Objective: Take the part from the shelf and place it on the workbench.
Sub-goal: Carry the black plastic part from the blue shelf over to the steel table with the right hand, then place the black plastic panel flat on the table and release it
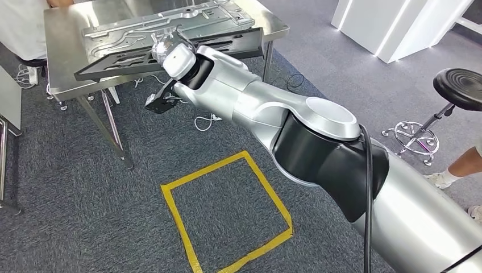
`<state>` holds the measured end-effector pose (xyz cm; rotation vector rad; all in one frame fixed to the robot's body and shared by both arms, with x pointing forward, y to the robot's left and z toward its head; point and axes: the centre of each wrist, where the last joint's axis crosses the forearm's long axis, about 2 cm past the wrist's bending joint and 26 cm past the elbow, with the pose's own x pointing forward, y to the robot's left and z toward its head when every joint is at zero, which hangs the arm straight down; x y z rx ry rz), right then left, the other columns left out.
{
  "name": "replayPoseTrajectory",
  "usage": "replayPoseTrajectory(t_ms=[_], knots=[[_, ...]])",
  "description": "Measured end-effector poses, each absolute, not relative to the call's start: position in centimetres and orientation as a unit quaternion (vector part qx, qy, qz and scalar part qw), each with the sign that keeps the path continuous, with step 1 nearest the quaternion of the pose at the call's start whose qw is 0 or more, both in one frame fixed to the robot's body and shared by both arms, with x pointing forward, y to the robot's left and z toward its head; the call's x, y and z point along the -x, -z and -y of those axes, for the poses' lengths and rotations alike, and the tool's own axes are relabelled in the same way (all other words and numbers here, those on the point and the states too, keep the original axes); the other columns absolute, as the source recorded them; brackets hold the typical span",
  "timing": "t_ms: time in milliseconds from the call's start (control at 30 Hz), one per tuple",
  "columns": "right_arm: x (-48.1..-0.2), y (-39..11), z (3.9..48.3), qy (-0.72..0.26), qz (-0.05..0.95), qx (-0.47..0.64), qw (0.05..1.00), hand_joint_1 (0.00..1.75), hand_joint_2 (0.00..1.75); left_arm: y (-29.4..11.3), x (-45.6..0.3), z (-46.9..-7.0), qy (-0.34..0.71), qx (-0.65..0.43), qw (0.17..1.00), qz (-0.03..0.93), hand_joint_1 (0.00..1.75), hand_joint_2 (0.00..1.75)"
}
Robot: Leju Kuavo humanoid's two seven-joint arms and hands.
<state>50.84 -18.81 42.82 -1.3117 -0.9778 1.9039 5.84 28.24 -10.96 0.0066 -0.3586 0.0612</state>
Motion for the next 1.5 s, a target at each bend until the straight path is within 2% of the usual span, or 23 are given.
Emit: replayPoseTrajectory(t_ms=[667, 1500], knots=[[-50.1, -42.7, 15.6, -0.727, 0.386, 0.490, 0.288, 1.75, 1.75, 11.0, -5.6, -27.8, -0.031, 0.001, 0.985, 0.171, 0.00, 1.75], [-50.5, -43.3, 17.1, -0.728, 0.377, 0.490, 0.296, 1.75, 1.75, 11.0, -5.7, -27.9, -0.032, 0.001, 0.985, 0.169, 0.00, 1.75]])
